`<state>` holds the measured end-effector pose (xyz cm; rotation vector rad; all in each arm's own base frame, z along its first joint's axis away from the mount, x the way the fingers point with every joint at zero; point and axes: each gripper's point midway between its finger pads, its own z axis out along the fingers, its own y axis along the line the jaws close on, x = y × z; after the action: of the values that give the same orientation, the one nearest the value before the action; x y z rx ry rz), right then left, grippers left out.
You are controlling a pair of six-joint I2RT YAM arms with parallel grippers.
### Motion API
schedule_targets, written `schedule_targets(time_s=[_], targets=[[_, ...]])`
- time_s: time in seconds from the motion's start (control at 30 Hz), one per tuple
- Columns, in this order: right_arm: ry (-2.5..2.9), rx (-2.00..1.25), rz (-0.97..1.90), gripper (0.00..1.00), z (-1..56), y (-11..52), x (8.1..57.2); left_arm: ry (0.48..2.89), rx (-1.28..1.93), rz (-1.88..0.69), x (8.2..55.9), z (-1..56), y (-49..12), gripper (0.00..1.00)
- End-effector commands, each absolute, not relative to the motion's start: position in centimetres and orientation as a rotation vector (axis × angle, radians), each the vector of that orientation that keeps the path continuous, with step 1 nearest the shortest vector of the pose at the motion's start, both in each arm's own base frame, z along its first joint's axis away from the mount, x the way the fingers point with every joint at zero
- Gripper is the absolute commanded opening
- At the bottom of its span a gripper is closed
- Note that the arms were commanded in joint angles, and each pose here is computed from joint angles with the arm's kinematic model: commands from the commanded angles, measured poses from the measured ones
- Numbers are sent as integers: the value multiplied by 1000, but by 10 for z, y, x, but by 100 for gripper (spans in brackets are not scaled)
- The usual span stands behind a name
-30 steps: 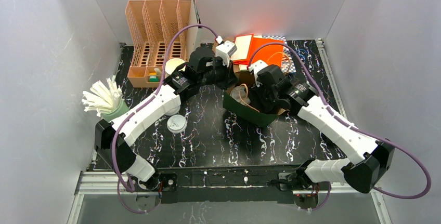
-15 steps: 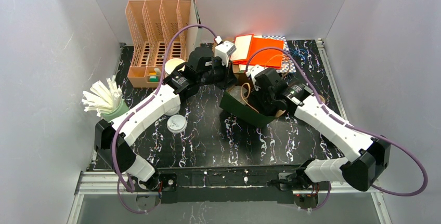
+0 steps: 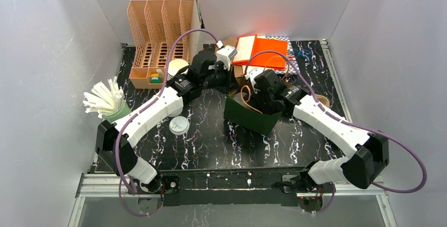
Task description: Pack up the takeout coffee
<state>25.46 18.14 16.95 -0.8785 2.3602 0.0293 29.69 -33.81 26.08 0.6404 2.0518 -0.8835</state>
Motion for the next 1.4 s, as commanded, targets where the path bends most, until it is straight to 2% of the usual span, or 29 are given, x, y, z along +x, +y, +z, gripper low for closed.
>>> schedule_targets(time_s=[0.0,0.83,1.03,1.37], targets=[[2409,-934,46,70,155,181,244,1979,630,-926,292,288,-336,0],[2635,-972,81,67,93,180,215,2054,554,-811,309,275,-312,0],[2706,-955,65,65,78,176,208,2059,548,-799,312,273,-310,0],[2739,-946,12,70,79,174,211,2058,564,-792,315,273,-310,0]])
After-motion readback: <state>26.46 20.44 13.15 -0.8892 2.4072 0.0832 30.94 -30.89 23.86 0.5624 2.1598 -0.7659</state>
